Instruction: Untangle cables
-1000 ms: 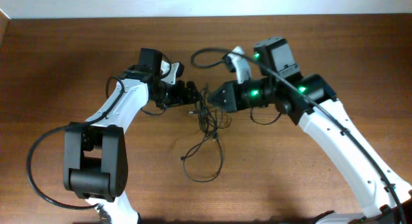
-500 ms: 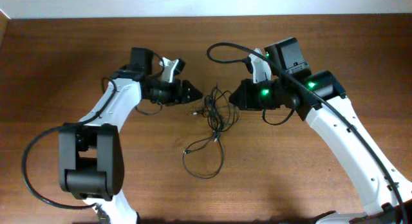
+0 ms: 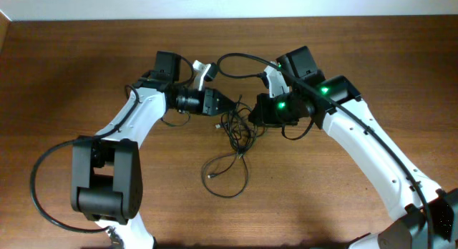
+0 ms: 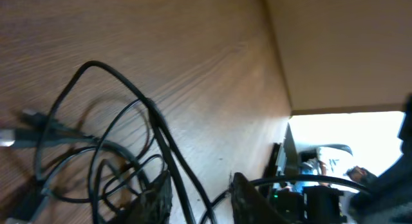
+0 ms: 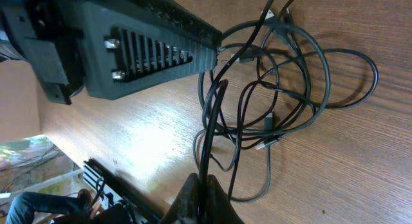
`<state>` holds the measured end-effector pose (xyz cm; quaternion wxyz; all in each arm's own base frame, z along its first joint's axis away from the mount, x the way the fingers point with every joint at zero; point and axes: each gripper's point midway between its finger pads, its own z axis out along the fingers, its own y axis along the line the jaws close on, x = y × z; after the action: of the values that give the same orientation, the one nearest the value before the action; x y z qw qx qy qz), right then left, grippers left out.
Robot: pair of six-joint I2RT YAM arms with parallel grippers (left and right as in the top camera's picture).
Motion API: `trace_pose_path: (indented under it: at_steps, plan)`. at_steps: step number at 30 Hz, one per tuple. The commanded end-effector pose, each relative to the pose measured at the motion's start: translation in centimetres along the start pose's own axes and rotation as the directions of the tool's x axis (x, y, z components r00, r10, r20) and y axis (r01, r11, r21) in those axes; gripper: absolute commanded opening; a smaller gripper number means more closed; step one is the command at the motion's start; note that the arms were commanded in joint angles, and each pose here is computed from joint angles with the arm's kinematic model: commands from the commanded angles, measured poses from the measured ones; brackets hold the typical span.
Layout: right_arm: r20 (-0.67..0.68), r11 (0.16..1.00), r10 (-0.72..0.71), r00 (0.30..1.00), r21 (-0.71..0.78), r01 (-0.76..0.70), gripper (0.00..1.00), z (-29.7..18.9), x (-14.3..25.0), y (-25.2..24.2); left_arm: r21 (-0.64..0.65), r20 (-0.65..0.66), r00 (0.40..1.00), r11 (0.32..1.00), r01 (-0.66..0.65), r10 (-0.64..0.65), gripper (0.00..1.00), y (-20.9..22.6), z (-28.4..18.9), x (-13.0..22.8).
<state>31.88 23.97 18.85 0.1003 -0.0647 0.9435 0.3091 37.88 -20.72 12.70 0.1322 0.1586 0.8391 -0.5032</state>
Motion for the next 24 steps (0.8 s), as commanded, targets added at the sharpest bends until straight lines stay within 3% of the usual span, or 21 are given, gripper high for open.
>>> trace_pose_path:
  at_steps: [1,4,9,13,17,20,24]
  plan:
    - [0.005,1.0,-0.008,1.0,0.0,0.008,0.04,-0.2,-0.1,0.3,-0.102,0.001,1.0,0.995,0.009,-0.009,0.22,1.7,-0.1,-0.2]
    - [-0.007,1.0,-0.007,1.0,-0.024,0.007,0.04,-0.2,0.1,0.7,-0.202,-0.004,1.0,0.979,0.019,-0.02,0.04,3.4,-0.4,0.0]
    - [-0.015,0.994,-0.021,1.0,-0.11,0.019,0.04,-0.5,0.1,2.2,-0.415,0.035,0.99,0.899,0.142,-0.14,0.01,7.1,-1.6,0.5]
    - [0.061,0.985,-0.068,0.996,-0.155,0.077,0.04,-3.1,-0.8,4.4,-0.664,0.21,0.921,0.643,0.382,-0.329,0.0,11.8,-4.9,1.9]
    - [0.244,0.954,-0.193,0.95,-0.179,0.24,0.04,-9.3,-2.5,8.6,-0.676,0.222,0.917,0.626,0.389,-0.33,0.0,12.1,-5.2,1.9]
    - [0.408,0.903,-0.324,0.854,-0.136,0.408,0.04,-15.1,-2.8,11.5,-0.691,0.228,0.918,0.61,0.388,-0.326,0.0,12.3,-5.4,1.9]
    - [0.597,0.92,-0.343,0.725,0.059,0.387,0.04,-21.6,-3.6,11.2,-0.692,0.227,0.918,0.609,0.388,-0.326,0.0,12.3,-5.4,2.0]
